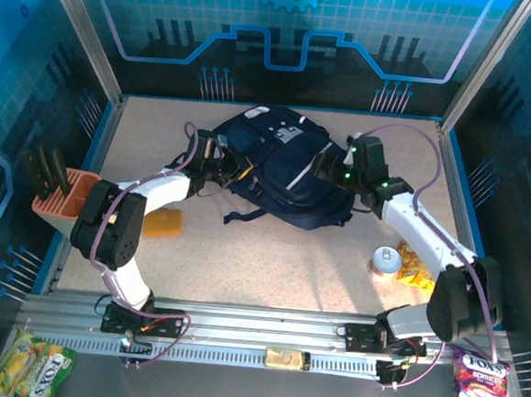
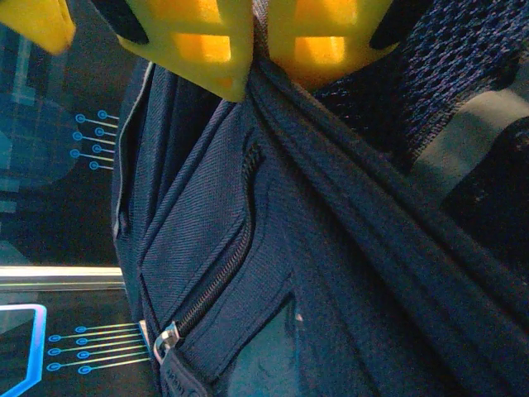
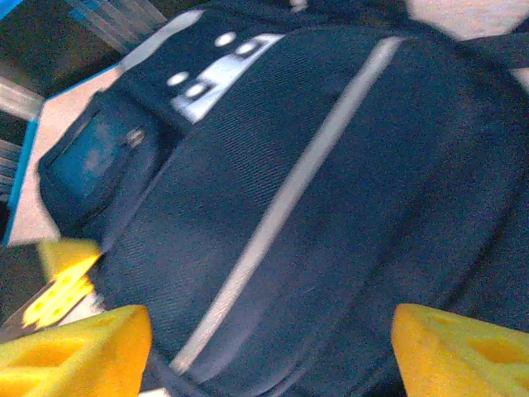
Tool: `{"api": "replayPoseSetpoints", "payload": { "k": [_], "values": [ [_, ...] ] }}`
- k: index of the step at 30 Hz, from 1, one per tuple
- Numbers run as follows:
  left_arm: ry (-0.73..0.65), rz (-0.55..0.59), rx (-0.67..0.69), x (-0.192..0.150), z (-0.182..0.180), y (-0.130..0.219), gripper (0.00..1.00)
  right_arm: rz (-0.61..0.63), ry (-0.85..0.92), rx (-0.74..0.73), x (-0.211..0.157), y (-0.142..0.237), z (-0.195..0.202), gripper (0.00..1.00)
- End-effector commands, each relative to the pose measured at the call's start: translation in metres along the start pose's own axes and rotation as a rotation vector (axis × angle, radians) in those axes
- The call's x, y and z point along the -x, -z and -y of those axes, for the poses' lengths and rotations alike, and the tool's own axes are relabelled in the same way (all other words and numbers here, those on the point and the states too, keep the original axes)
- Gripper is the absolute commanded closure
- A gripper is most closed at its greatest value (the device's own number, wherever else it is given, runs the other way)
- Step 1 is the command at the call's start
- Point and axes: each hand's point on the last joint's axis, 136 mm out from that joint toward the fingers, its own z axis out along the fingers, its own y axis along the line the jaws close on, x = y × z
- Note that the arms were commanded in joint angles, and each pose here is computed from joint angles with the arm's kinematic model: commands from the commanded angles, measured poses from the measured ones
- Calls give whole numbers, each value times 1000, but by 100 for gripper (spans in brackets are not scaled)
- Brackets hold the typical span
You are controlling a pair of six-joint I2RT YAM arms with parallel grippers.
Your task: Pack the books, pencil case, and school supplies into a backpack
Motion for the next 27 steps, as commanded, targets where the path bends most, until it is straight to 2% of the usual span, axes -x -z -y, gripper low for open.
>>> {"api": "replayPoseSetpoints", "payload": {
  "k": [1,7,13,19,27],
  "values": [
    [-42,-2,-95,-17,38,9,100,-54,-5,-9,-40,-4,-17,27],
    [-3,35,-106,-30,43,8,100,-123,-10,79,-88,-26,-76,43],
    [17,24,-139,-38,48,7,100,-181,-13,83,-108,-51,-97,55],
    [19,9,-155,-44,50,5,100,-188,-21,62,-116,-68,-105,61],
    [14,-5,-164,-48,51,4,100,-133,21,-42,-104,-88,-95,61]
  ]
}}
